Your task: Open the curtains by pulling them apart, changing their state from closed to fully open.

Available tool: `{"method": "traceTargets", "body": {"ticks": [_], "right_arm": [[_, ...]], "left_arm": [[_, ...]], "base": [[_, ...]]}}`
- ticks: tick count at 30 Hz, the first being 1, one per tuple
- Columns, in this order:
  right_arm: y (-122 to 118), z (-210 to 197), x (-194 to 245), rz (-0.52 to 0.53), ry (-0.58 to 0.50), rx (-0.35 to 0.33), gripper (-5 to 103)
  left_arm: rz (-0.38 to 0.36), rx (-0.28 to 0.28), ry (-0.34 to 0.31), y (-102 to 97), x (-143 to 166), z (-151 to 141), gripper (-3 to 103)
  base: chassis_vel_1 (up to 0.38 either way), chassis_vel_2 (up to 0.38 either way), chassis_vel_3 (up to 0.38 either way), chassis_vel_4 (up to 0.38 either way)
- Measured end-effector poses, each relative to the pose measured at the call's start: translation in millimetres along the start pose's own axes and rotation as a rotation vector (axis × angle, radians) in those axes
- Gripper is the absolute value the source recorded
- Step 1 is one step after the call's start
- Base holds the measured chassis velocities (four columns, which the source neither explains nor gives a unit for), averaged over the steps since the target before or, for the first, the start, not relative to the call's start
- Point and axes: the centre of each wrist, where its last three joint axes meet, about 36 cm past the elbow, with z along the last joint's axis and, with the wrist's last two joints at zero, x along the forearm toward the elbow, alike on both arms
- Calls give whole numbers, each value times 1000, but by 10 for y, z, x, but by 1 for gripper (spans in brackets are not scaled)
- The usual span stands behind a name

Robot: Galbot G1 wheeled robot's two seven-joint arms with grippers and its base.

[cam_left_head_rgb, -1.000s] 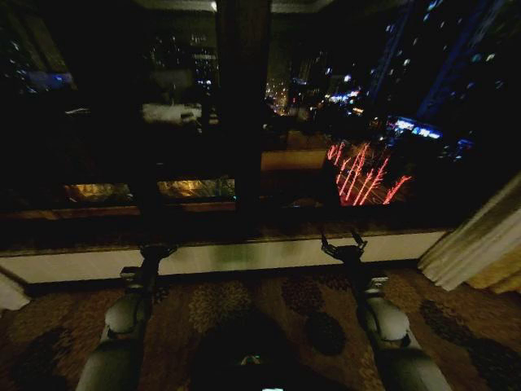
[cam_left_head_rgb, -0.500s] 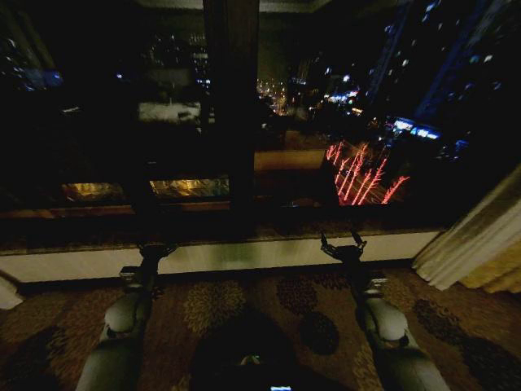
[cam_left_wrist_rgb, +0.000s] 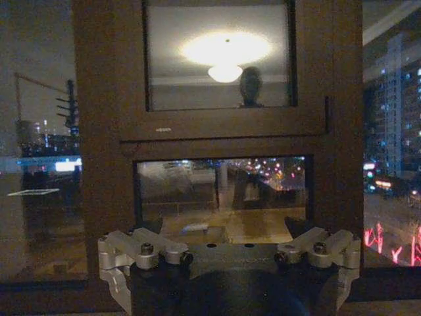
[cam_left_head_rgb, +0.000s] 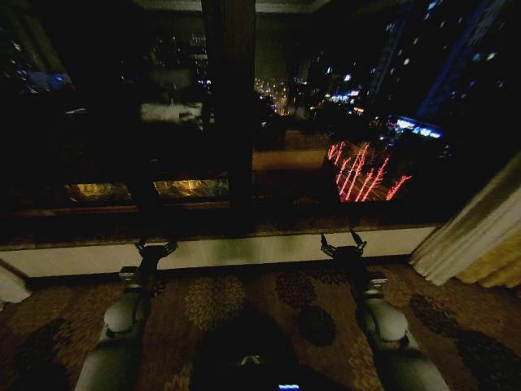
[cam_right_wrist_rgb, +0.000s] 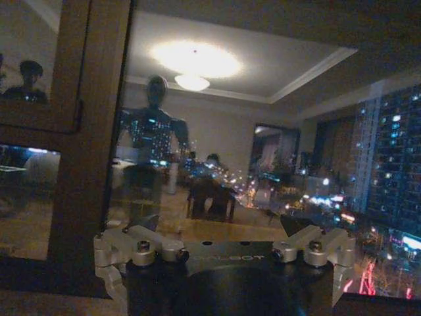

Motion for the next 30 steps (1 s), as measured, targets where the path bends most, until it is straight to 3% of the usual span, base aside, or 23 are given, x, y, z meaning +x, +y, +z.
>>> {"method": "traceTargets", "body": {"ticks": [30], "right_arm": [[-1,-23,64,1,0,2,100]], "left_arm": [[1,5,-2,-6,29,24,100]], "base": [[138,-142,-140,137]]}}
